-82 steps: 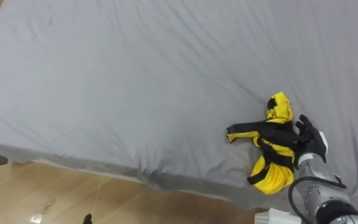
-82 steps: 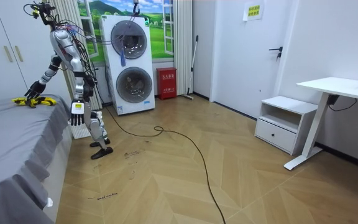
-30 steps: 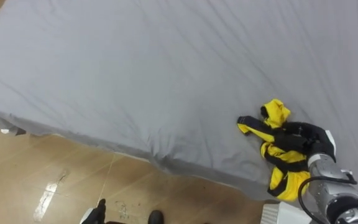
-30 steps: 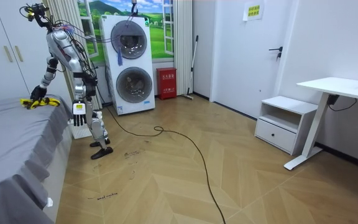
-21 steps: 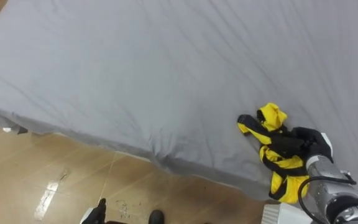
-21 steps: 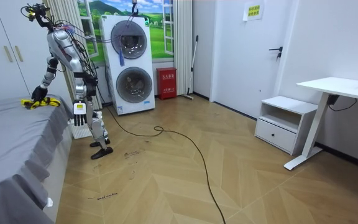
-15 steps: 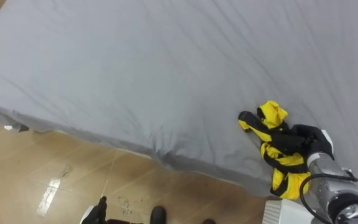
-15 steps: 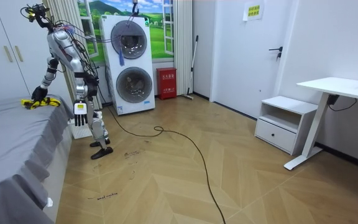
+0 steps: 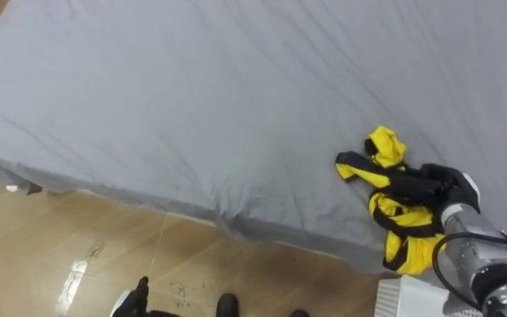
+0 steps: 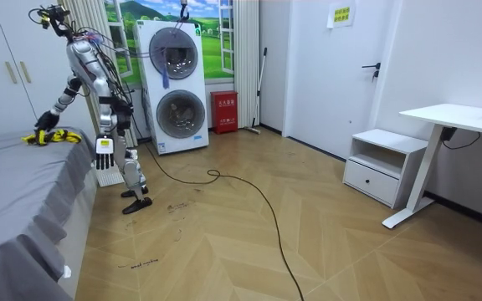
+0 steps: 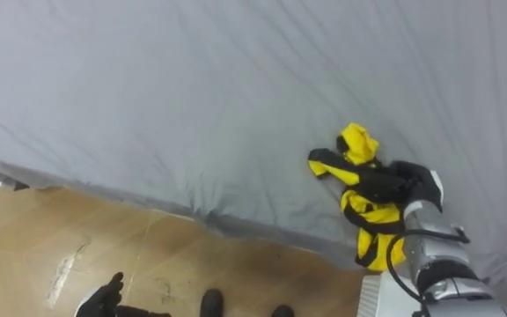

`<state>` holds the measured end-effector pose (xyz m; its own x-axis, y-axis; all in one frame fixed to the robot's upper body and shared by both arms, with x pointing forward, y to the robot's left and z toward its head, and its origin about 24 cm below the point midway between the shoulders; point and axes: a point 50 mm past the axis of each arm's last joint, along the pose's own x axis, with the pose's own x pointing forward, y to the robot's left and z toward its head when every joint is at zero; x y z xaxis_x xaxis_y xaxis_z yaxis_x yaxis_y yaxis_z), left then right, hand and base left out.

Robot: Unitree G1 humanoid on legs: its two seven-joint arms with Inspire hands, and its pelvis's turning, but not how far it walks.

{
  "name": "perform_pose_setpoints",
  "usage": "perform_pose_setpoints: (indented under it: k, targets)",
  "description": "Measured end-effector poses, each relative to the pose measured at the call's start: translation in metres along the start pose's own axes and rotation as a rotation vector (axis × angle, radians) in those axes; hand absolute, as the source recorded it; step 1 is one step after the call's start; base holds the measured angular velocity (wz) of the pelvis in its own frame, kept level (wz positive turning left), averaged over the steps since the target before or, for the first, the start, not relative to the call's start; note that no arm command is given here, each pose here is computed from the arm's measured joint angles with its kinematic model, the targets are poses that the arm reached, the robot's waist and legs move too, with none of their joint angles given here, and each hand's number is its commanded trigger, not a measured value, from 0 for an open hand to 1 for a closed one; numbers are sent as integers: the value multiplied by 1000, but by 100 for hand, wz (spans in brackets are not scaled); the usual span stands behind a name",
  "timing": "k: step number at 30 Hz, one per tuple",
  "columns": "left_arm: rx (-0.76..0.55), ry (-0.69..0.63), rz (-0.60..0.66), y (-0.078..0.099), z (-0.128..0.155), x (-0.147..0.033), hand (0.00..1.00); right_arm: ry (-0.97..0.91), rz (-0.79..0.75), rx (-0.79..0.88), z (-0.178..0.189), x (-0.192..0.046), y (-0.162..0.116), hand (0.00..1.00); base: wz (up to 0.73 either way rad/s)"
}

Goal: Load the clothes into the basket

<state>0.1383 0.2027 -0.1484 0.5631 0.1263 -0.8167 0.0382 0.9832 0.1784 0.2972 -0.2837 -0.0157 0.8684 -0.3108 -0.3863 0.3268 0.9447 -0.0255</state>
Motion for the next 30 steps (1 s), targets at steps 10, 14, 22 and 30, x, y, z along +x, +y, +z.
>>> perform_pose_setpoints:
  k: [10,14,22,30]
  targets:
    - [-86,134,101,25,-59,-23,0,-90,5,35,-17,-39,-24,100,-18]
    - [-97,163,115,27,-73,-30,0,-146,-51,65,-9,-47,-37,100,-28]
    - [-33,153,108,29,-72,-32,0,-235,-141,90,6,-61,-54,100,-36]
    - [31,153,89,28,-65,-28,0,-292,-201,113,15,-73,-71,100,-37]
